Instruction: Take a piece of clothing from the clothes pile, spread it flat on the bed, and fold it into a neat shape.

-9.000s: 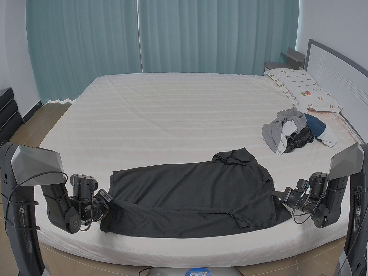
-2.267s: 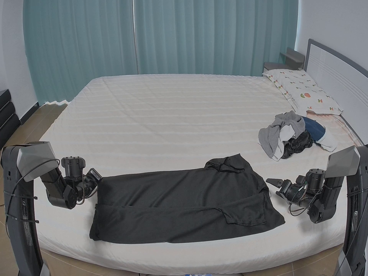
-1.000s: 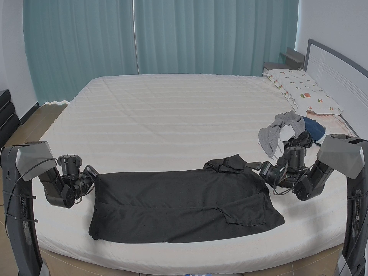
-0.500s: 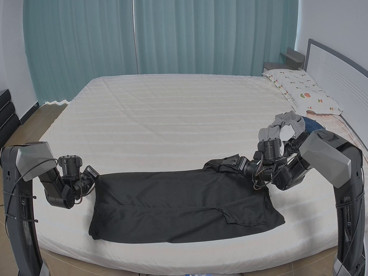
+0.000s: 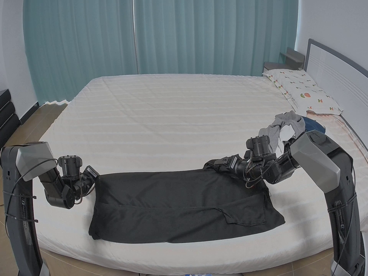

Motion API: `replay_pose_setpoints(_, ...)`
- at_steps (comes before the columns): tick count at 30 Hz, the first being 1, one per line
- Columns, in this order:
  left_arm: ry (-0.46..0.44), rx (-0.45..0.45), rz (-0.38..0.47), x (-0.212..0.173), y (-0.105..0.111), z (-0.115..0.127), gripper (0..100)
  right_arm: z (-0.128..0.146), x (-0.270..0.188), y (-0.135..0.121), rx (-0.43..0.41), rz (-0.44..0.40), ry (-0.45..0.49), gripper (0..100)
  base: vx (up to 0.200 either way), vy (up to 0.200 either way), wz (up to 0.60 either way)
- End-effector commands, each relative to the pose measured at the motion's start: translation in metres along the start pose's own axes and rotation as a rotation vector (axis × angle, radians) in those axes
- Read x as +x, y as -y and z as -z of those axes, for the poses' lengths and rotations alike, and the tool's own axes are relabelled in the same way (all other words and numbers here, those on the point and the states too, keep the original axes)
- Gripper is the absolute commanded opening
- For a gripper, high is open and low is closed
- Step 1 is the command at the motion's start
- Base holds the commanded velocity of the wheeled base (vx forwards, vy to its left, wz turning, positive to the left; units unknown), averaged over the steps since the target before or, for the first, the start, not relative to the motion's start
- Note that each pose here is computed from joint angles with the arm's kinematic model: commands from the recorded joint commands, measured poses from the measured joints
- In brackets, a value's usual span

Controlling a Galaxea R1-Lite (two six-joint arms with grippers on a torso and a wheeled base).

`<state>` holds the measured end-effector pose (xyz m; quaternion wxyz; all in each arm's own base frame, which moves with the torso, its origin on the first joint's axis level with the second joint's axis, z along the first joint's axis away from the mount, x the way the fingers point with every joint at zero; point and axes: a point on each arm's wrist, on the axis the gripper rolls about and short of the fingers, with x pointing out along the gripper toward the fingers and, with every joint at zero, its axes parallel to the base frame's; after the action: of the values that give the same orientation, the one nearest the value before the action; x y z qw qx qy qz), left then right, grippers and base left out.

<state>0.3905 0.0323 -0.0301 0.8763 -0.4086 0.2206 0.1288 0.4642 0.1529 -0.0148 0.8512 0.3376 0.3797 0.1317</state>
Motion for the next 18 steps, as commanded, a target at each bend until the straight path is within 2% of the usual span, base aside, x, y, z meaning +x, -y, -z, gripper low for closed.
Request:
replay_pose_setpoints(1, 0.000, -0.001, -0.001, 0.000, 0.000, 0.000, 0, -0.001, 0.018, 0.002, -0.005, 0.040, 0.040, 100, 0.000, 0.000, 0.00)
replay_pose_setpoints(5, 0.000, 0.001, -0.001, 0.000, 0.000, 0.000, 0, -0.007, 0.033, 0.003, -0.011, 0.064, 0.115, 100, 0.000, 0.000, 0.00)
replay_pose_setpoints(6, 0.000, 0.001, -0.001, 0.000, 0.000, 0.000, 0, -0.011, 0.038, 0.001, -0.010, 0.063, 0.159, 100, 0.000, 0.000, 0.00)
replay_pose_setpoints(9, 0.000, 0.001, -0.001, 0.000, 0.000, 0.000, 0, -0.015, 0.041, -0.001, 0.005, 0.052, 0.189, 100, 0.000, 0.000, 0.00)
replay_pose_setpoints(10, 0.000, 0.001, -0.001, 0.000, 0.000, 0.000, 0, -0.020, 0.045, -0.012, 0.027, 0.005, 0.242, 100, 0.000, 0.000, 0.00)
replay_pose_setpoints(11, 0.000, 0.001, -0.001, 0.000, 0.000, 0.000, 0, -0.020, 0.045, -0.012, 0.027, 0.005, 0.242, 100, 0.000, 0.000, 0.00)
replay_pose_setpoints(13, 0.000, -0.001, -0.001, 0.000, 0.000, 0.000, 0, -0.031, 0.057, -0.019, 0.033, -0.063, 0.387, 100, 0.000, 0.000, 0.00)
replay_pose_setpoints(14, 0.000, -0.001, -0.001, 0.000, 0.000, 0.000, 0, -0.027, 0.064, -0.014, 0.032, -0.060, 0.424, 100, 0.000, 0.000, 0.00)
replay_pose_setpoints(18, 0.000, -0.002, -0.001, 0.000, 0.000, 0.000, 0, -0.023, 0.067, -0.021, -0.030, -0.118, 0.518, 100, 0.000, 0.000, 0.00)
